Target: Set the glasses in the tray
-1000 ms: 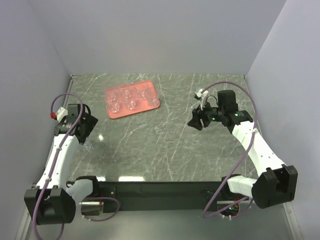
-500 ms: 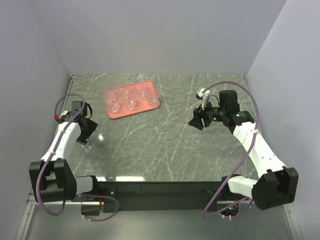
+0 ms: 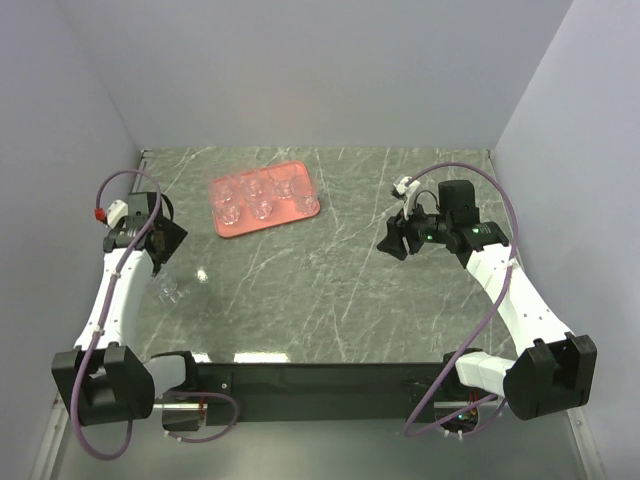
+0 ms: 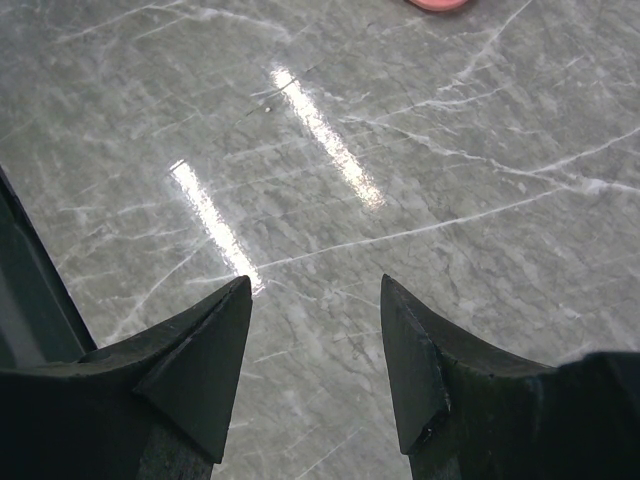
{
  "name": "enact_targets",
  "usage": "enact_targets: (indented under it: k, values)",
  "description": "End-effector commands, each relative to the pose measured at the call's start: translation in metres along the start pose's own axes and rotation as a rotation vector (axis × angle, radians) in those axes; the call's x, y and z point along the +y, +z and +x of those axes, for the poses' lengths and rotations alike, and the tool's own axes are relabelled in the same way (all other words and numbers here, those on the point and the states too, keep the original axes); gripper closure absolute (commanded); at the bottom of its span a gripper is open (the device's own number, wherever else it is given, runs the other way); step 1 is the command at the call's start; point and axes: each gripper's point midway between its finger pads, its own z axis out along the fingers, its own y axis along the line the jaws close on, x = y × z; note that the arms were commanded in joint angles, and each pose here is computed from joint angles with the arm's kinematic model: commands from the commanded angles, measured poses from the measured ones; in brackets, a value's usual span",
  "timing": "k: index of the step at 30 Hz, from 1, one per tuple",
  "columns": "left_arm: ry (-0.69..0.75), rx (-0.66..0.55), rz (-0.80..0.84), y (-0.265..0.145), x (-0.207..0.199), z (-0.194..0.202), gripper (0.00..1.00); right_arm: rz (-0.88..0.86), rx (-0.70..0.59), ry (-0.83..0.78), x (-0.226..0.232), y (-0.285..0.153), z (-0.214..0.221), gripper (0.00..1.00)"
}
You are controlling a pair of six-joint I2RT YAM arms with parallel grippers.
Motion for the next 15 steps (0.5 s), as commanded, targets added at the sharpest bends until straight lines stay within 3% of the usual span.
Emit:
enact_targets:
  k: [1,9,15]
  values:
    - [0.035,-0.049,-0.015,0.004,-0.002,-0.018,0.23,-0.007,-0.032,-0.023,0.003,-0.005,-0.006,0.39]
    - [0.031,0.042,-0.028,0.038,-0.005,-0.005,0.25,-0.002,-0.034,-0.023,0.002,-0.006,-0.005,0.39]
    - [0.037,0.102,-0.04,0.052,-0.001,0.008,0.4,0.002,-0.04,-0.022,0.001,-0.008,-0.007,0.38]
